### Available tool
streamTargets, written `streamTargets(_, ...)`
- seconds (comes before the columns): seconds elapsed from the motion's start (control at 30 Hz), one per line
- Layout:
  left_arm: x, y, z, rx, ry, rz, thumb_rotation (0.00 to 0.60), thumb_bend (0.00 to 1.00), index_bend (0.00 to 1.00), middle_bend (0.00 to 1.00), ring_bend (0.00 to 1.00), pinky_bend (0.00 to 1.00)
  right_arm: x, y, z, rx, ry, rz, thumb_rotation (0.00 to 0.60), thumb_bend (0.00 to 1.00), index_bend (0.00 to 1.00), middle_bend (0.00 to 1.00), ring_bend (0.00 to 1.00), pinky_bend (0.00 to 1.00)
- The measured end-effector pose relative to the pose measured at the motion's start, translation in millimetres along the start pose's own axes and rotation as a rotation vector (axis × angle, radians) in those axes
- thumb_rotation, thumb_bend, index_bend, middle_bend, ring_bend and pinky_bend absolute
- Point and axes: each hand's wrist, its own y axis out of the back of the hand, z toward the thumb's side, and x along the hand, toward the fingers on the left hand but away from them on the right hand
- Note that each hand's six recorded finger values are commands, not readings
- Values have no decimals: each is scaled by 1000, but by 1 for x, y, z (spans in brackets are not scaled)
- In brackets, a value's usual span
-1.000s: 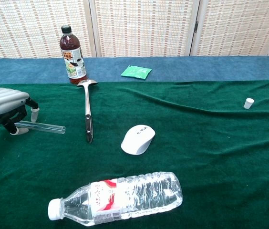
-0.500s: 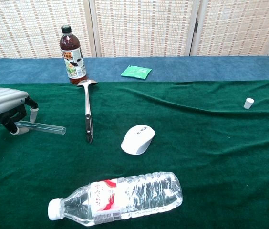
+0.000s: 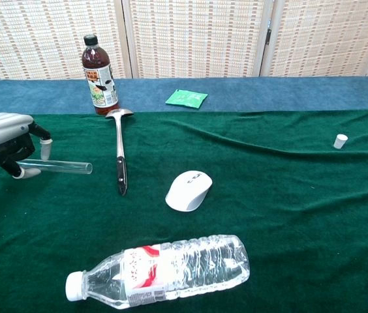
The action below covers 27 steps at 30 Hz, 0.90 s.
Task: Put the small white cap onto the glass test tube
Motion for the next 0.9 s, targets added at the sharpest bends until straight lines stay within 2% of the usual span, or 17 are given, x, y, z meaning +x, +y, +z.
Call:
streamTargets(0.13, -9, 6, 2, -15, -6, 14, 600, 443, 656, 917, 870, 830, -26, -10, 12, 37, 20, 44, 600, 388, 222, 747, 978, 922)
streamTargets(0.2, -14, 8, 3, -20, -9, 19, 600, 443, 656, 917, 871, 830, -40, -15, 17, 59, 30, 58, 600, 388, 247, 807, 1000, 975)
streamTargets(0.3, -20, 10, 2, -14, -12, 20, 600, 444, 656, 917, 871, 830, -61, -26, 25, 88, 36, 79, 600, 387, 284, 865, 1000, 1000)
streamTargets(0.53, -25, 8, -1, -8, -2, 2, 600, 445, 656, 917, 871, 830, -105, -59, 41, 139, 23, 153, 600, 388, 308, 914, 1000, 1000)
streamTargets(0.83, -26, 2, -1, 3, -1, -21, 600, 449, 654, 917, 871, 830, -132, -90, 49, 213, 13, 201, 600, 387, 311, 916, 1000, 1000)
streamTargets(0.9, -26, 1, 0, 4, 1, -25, 600, 451, 654, 917, 871, 830, -135, -93, 51, 225, 15, 201, 600, 362, 309, 916, 1000, 1000)
